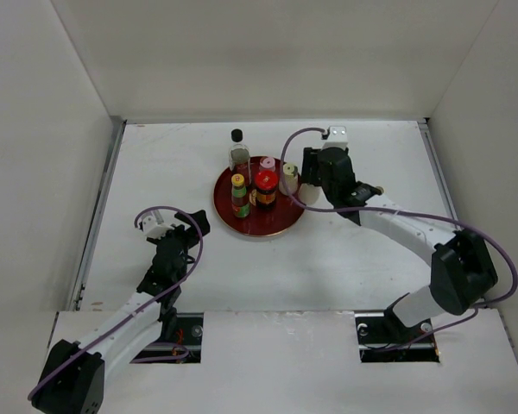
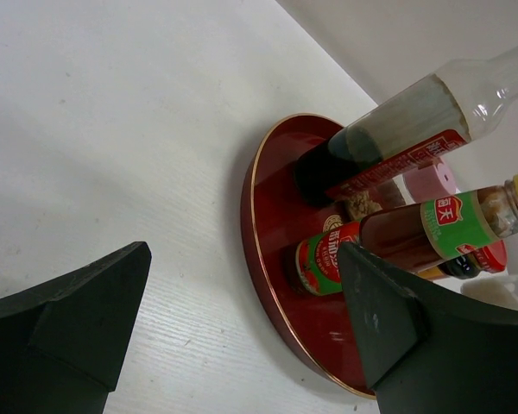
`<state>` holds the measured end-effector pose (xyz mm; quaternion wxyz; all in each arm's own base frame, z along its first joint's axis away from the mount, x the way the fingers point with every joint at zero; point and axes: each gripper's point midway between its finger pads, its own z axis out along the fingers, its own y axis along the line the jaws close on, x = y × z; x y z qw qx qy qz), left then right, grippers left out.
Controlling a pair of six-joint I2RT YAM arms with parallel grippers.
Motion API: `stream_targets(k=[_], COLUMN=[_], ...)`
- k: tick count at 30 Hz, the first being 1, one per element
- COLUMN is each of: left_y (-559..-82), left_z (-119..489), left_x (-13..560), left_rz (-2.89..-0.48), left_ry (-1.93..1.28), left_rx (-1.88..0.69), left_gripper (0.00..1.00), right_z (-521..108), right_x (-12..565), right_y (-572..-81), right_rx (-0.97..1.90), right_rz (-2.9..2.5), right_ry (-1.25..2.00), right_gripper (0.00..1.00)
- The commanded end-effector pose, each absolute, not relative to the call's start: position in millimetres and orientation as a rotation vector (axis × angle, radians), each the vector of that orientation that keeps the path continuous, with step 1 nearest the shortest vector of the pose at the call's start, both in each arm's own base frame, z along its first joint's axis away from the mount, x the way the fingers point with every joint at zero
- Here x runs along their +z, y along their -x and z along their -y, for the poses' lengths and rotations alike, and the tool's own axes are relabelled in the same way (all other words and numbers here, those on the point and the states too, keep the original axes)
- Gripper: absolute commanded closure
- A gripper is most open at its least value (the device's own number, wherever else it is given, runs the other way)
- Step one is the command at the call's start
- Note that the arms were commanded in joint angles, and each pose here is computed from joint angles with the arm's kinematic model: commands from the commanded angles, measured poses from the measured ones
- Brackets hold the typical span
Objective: Organize the condiment bottles
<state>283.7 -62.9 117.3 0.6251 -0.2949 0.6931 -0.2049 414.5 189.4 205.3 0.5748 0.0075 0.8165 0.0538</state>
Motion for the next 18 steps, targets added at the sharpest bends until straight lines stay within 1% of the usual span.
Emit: stream_targets(k=[1,10,15,18], left_y=[-287,-287,-287,-287], left_z=[65,65,66,66], left_x=[130,132,133,131], left_rz=[-1.548,-1.539,-1.537,-1.545], left_ry=[0.676,0.676,0.672,0.672], left_rx=[-0.505,-0.509,-0.517,-0.514], left_gripper=[0.10,0.10,0.10,0.10], right_z=[-206,-258,-273,-272], right_x=[239,210,194,184], right_y=[-415,-401,-400,-402], right_rx=[0.221,0.288,0.286,0.262], right_rz=[-1.810,-1.859,-1.865,-1.874], right_ry=[-0.068,0.023,0.050,0.053], right_gripper=[0.46,0.46,0.46,0.42])
